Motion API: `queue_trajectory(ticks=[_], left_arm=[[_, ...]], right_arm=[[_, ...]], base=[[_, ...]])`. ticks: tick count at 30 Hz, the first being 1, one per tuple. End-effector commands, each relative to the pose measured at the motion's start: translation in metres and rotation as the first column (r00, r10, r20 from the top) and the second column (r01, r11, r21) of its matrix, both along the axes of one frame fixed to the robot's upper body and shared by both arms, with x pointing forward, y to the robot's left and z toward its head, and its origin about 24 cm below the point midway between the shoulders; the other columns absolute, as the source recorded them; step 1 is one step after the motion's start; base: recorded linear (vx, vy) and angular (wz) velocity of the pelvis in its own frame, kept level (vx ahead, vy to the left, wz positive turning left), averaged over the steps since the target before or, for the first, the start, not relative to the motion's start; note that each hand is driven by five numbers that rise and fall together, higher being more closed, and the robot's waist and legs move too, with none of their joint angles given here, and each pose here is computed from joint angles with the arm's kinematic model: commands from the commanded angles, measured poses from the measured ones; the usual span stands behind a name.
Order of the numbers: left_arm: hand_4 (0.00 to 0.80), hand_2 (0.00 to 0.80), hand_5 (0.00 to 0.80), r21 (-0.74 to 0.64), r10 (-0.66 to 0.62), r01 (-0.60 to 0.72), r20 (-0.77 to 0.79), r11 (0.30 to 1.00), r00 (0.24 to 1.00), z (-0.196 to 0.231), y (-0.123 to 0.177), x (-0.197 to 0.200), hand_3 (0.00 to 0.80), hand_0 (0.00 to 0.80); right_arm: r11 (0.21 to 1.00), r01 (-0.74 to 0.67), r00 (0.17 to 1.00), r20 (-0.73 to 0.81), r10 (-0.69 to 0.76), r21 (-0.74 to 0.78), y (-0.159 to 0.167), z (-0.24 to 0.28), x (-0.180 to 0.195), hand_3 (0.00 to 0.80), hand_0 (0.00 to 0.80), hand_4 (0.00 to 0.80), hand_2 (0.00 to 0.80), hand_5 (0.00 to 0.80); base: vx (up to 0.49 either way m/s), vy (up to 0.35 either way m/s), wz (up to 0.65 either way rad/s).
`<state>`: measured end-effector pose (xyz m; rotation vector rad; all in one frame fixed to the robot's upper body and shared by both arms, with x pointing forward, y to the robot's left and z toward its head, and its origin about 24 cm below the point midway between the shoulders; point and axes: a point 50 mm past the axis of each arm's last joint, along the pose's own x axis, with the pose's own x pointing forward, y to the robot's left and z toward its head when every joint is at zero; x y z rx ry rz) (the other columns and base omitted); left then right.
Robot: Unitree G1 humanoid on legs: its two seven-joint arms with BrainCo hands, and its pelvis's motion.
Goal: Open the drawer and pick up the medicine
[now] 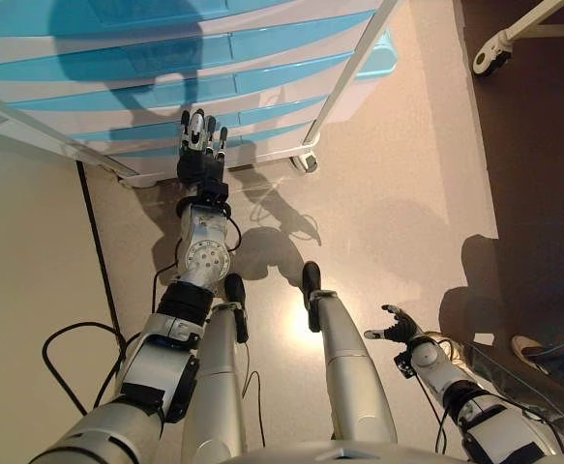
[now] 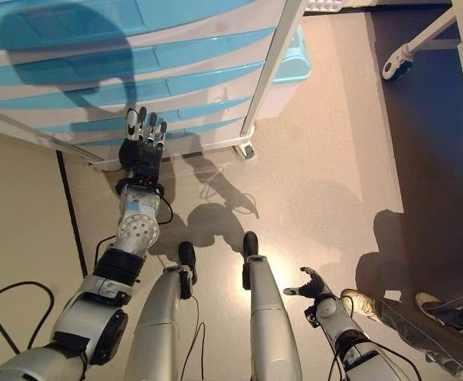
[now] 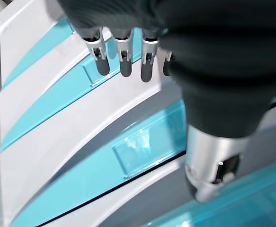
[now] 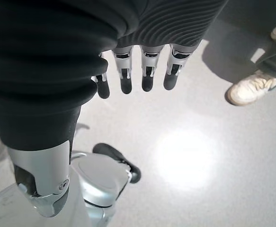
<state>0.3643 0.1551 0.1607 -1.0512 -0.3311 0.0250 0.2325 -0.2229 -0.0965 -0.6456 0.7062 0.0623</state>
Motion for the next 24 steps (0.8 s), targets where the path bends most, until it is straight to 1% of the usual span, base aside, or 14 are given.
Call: queue_trajectory(ticks=[1, 5, 11, 15, 24], left_arm=[[0.0, 0.0, 0.0, -0.004, 0.072, -0.074, 0.287, 0.997, 0.955, 0.075, 0.01, 0.0, 0.0, 0.0], [0.0, 0.0, 0.0, 0.008, 0.069, -0.076, 0.33, 0.997, 0.941, 0.087, 0.011, -0.001, 0.0, 0.0], [0.0, 0.0, 0.0, -0.02, 0.071, -0.069, 0.392, 0.997, 0.917, 0.104, 0.01, -0.005, 0.0, 0.0], [0.0, 0.0, 0.0, -0.048, 0.047, -0.029, 0.454, 0.998, 0.89, 0.115, 0.008, -0.01, 0.0, 0.0], [0.0, 0.0, 0.0, 0.029, -0.022, 0.007, 0.535, 1.0, 0.844, 0.13, 0.0, -0.019, 0.0, 0.0]], right_arm=[[0.999, 0.008, 0.996, -0.092, -0.013, -0.045, -0.018, -0.013, -0.025, 0.0, 0.0, 0.0, 0.0, 0.0], [0.999, -0.003, 0.995, -0.104, -0.001, -0.047, -0.018, -0.013, -0.025, 0.0, 0.0, 0.0, 0.0, 0.0], [0.998, -0.018, 0.993, -0.116, 0.011, -0.055, -0.019, -0.014, -0.025, 0.0, 0.0, 0.0, 0.0, 0.0], [0.997, -0.043, 0.99, -0.135, 0.034, -0.06, -0.019, -0.015, -0.027, 0.0, 0.0, 0.0, 0.0, 0.0], [0.994, -0.077, 0.98, -0.189, 0.061, -0.08, -0.022, -0.02, -0.036, 0.0, 0.0, 0.0, 0.0, 0.0]], base=[[0.0, 0.0, 0.0], [0.0, 0.0, 0.0], [0.0, 0.0, 0.0], [0.0, -0.008, 0.0], [-0.002, -0.016, 0.08]])
